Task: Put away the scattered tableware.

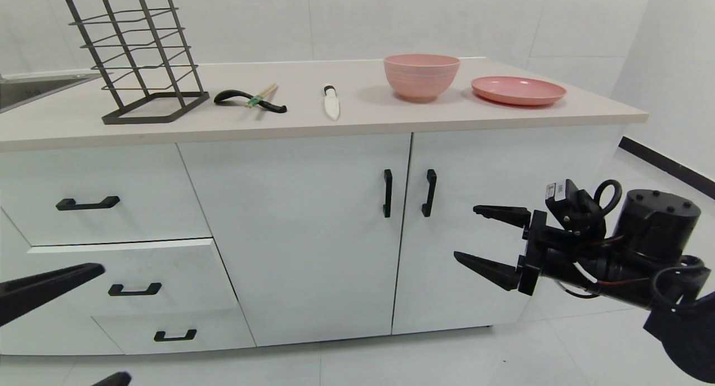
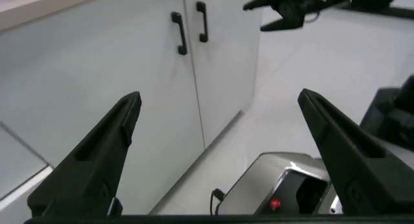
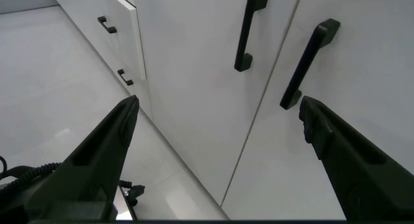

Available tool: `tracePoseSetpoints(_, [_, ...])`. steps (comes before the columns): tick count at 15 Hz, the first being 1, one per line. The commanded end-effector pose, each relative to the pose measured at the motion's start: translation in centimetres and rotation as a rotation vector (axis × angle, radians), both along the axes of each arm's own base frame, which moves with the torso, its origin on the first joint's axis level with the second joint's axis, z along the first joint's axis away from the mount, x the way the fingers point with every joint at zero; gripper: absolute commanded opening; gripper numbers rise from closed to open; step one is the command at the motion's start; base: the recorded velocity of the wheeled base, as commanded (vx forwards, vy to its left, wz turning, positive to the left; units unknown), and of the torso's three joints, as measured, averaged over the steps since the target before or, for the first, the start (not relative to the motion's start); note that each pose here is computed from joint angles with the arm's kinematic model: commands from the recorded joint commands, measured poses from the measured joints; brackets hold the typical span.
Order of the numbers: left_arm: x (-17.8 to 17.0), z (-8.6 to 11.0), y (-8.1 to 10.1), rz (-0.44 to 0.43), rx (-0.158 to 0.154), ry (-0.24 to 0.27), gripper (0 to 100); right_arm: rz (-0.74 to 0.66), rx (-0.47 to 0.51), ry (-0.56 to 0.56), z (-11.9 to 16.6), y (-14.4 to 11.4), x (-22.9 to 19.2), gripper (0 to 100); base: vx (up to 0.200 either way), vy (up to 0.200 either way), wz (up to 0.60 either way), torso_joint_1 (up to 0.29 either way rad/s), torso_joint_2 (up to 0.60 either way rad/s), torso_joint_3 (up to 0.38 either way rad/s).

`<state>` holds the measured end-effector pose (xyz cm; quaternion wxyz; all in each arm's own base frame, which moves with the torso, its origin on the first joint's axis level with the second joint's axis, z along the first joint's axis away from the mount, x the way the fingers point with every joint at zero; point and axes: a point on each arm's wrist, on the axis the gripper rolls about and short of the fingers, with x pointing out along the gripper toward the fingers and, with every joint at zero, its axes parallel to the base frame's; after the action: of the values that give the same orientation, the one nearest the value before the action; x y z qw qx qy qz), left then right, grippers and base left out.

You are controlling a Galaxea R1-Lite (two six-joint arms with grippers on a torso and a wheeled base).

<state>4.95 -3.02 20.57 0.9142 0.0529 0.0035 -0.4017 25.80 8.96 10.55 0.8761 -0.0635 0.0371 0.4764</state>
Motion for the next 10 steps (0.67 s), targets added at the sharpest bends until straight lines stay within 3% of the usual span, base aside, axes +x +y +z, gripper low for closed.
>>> tracePoseSetpoints(1, [3.8, 0.3, -2.4, -0.099, 0.104, 0.056, 100, -0.008, 0.011, 0.01, 0.1, -0.1, 0.2, 100, 0.0, 0.0, 0.0, 0.0, 0.0, 0.0])
tracePoseSetpoints(3, [6.4, 0.8, -3.8, -0.115, 0.125, 0.049, 100, -0.03, 0.022, 0.042, -0.2, -0.5, 0.5, 100, 0.0, 0.0, 0.0, 0.0, 0.0, 0.0])
tracePoseSetpoints(6, [9.8, 0.5, -5.5, -0.138, 0.109, 0.024, 100, -0.056, 0.015, 0.064, -0.9, -1.2, 0.9, 100, 0.0, 0.0, 0.0, 0.0, 0.0, 0.0])
tracePoseSetpoints(10, [12.6, -0.7, -7.1, -0.235, 0.111, 0.057, 100, -0.019, 0.026, 0.049, -1.2, -0.6, 2.8, 100, 0.0, 0.0, 0.0, 0.0, 0.0, 0.0])
